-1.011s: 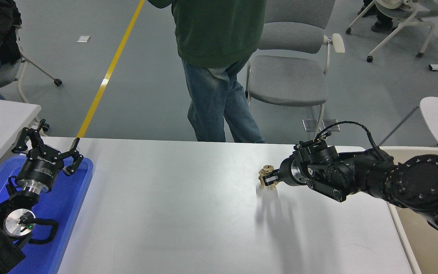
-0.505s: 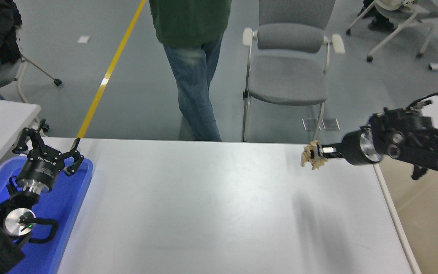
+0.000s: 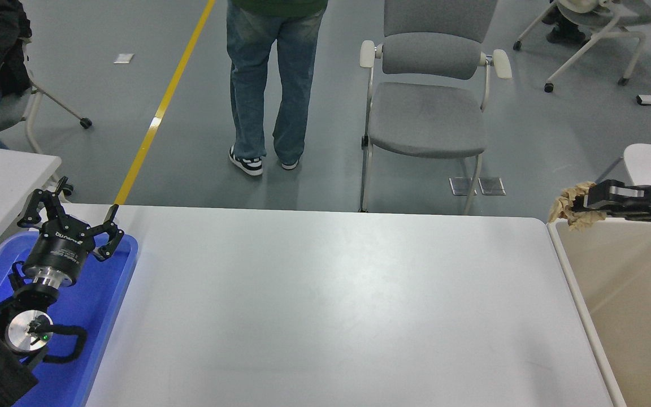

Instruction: Clean the table surface

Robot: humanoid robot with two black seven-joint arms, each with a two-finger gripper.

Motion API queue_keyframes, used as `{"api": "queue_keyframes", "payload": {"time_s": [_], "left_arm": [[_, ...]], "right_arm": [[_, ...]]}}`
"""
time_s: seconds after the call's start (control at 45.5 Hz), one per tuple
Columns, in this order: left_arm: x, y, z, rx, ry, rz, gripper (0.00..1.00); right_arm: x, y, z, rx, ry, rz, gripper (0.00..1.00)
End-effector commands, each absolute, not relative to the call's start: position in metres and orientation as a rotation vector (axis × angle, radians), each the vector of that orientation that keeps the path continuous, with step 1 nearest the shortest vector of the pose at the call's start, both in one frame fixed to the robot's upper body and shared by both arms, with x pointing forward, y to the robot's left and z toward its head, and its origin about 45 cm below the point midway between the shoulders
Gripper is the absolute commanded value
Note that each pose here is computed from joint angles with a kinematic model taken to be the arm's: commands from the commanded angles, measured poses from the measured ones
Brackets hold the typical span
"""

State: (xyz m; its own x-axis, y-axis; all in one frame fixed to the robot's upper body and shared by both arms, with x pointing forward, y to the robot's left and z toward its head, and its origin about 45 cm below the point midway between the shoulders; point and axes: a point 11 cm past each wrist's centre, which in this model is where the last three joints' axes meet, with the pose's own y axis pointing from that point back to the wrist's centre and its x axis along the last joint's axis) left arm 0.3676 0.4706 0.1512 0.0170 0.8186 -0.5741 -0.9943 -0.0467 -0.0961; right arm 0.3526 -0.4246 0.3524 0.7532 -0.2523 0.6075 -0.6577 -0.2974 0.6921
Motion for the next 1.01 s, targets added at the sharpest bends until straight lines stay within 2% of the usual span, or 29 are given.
{"api": "queue_keyframes", "payload": {"time_s": [0.0, 0.154, 0.308, 0.44, 0.747, 0.791, 0.989], "left_arm": [[0.3676, 0.471, 0.1512, -0.565, 0.396, 1.531, 1.0], [0.3676, 0.471, 0.1512, -0.565, 0.396, 1.531, 1.0], [0.3676, 0.471, 0.1512, -0.565, 0.396, 1.531, 1.0], [0.3676, 0.471, 0.1512, -0.565, 0.396, 1.531, 1.0], [0.3676, 0.471, 0.1512, -0.565, 0.396, 1.531, 1.0], [0.3676, 0.471, 0.1512, -0.565, 0.396, 1.531, 1.0], [0.3676, 0.471, 0.1512, -0.565, 0.396, 1.531, 1.0]], "right_arm": [[0.344, -0.435, 0.362, 1.877, -0.727, 0.457, 0.0], [0.349, -0.448, 0.368, 1.848, -0.784, 0.46, 0.0], [0.353, -0.495, 0.365, 1.753, -0.974, 0.406, 0.0], [0.357, -0.535, 0.336, 1.657, -1.181, 0.31, 0.0], [0.349, -0.599, 0.238, 1.326, -1.487, 0.205, 0.0], [0.344, -0.608, 0.216, 1.255, -1.516, 0.204, 0.0], [0.326, -0.62, 0.167, 1.09, -1.611, 0.185, 0.0]]}}
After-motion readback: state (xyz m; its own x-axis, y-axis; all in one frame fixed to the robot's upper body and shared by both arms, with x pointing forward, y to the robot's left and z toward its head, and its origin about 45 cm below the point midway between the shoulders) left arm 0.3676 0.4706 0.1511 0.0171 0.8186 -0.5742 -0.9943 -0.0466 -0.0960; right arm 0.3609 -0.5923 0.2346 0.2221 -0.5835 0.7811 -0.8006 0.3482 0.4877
